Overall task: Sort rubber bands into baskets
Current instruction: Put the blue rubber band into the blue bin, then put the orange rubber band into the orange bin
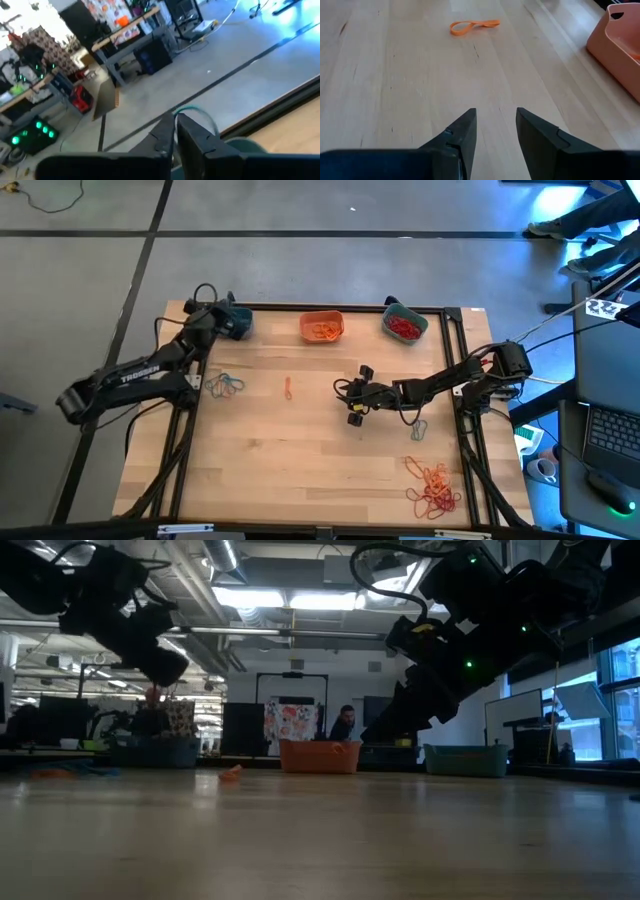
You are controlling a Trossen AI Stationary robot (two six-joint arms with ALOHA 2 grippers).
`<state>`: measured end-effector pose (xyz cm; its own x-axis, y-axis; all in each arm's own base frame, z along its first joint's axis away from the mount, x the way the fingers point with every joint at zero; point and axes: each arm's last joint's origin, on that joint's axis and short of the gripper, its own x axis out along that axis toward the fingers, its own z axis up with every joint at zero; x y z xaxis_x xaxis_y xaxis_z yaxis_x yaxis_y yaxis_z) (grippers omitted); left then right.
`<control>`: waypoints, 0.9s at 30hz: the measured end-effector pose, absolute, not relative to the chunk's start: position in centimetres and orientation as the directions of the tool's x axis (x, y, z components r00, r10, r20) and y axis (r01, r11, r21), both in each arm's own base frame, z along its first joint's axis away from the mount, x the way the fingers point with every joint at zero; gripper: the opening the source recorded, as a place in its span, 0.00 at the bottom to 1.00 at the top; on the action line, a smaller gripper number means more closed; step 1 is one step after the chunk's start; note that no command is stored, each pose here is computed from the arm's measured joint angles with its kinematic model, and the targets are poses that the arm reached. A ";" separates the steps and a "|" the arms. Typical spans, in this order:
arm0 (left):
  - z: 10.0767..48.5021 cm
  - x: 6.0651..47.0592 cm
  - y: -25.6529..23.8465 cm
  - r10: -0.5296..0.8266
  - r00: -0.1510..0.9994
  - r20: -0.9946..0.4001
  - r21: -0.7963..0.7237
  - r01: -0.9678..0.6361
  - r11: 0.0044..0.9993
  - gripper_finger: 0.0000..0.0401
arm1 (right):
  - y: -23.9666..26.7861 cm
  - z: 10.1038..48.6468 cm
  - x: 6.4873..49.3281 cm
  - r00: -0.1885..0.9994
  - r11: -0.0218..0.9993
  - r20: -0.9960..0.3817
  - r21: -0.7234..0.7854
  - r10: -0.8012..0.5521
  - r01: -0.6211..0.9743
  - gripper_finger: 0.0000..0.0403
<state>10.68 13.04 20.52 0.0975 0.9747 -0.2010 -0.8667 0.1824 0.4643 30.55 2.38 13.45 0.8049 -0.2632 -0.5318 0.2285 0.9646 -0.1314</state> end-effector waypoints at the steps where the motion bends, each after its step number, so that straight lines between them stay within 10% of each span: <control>1: 20.3 10.6 13.2 0.973 0.088 -0.212 0.463 -0.868 0.179 0.07 | 2.4 13.4 30.6 0.805 0.965 -0.532 -0.131 -0.263 0.228 0.35; 9: 19.2 10.7 13.0 0.940 0.140 -0.311 0.405 -0.875 0.264 0.30 | 2.4 13.4 30.6 0.805 0.965 -0.532 -0.131 -0.263 0.229 0.35; 27: 17.5 14.5 9.7 0.325 0.812 -0.485 -0.083 -0.412 0.907 0.41 | 2.4 13.5 30.6 0.808 0.965 -0.527 -0.129 -0.263 0.229 0.35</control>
